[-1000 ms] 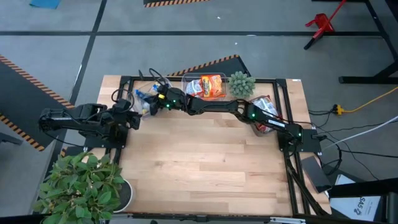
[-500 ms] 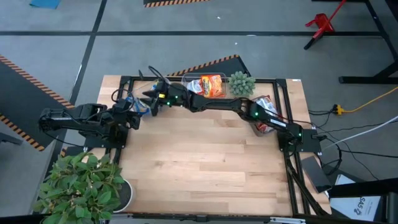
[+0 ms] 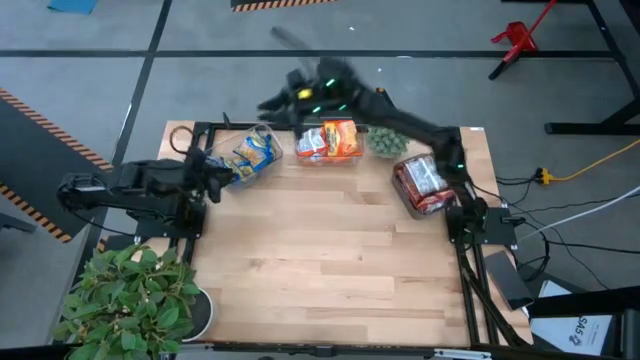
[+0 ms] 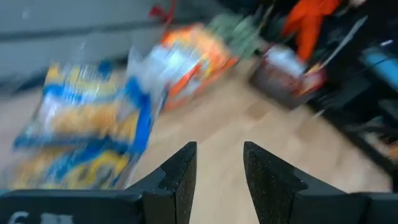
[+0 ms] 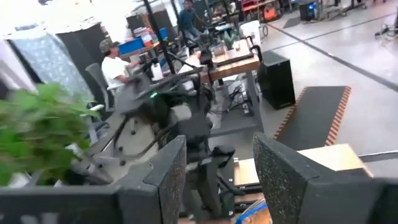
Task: Sort Maruchan noodles
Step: Return to Home Position
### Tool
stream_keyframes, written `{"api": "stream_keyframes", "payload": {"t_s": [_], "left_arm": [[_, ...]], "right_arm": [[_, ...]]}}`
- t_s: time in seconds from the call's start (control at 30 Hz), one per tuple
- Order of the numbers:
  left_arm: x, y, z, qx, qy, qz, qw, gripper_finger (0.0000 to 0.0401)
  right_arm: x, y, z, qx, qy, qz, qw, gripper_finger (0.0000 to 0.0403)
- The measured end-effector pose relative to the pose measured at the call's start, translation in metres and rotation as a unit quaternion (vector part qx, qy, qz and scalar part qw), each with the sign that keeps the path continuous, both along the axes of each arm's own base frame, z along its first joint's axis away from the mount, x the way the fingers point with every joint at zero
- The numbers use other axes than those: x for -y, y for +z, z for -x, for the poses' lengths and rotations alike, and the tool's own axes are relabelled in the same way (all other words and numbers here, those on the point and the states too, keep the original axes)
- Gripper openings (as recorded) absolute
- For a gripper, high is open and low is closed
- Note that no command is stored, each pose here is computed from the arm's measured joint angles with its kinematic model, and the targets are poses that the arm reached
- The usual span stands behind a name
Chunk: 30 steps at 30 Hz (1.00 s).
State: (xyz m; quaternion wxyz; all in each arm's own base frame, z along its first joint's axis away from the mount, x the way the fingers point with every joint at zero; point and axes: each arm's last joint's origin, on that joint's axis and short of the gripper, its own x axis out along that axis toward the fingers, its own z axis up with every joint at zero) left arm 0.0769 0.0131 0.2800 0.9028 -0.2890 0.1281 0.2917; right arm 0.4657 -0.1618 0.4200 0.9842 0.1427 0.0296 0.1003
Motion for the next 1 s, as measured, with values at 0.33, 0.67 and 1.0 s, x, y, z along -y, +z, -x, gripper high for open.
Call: {"api": "stream_keyframes", "payload": {"t_s": [0.33,0.67,1.0], "left_arm": [[0.003,0.063,0.016,0.106,-0.081,-0.097,0.986,0.0127],[0.012,0.06,0.054,0.256,-0.243,-0.16,0.922,0.0127],[0.012,0.021,0.042,0.256,-0.235,-0.124,0.929,0.0127]], "right_arm": [[-0.014,0.091,0.141,-0.063,0.001,0.128,0.99,0.017],[-0.048,0.111,0.257,-0.094,0.017,0.163,0.982,0.017],[-0.075,0.013,0.305,0.014,-0.01,0.146,0.989,0.017]]}}
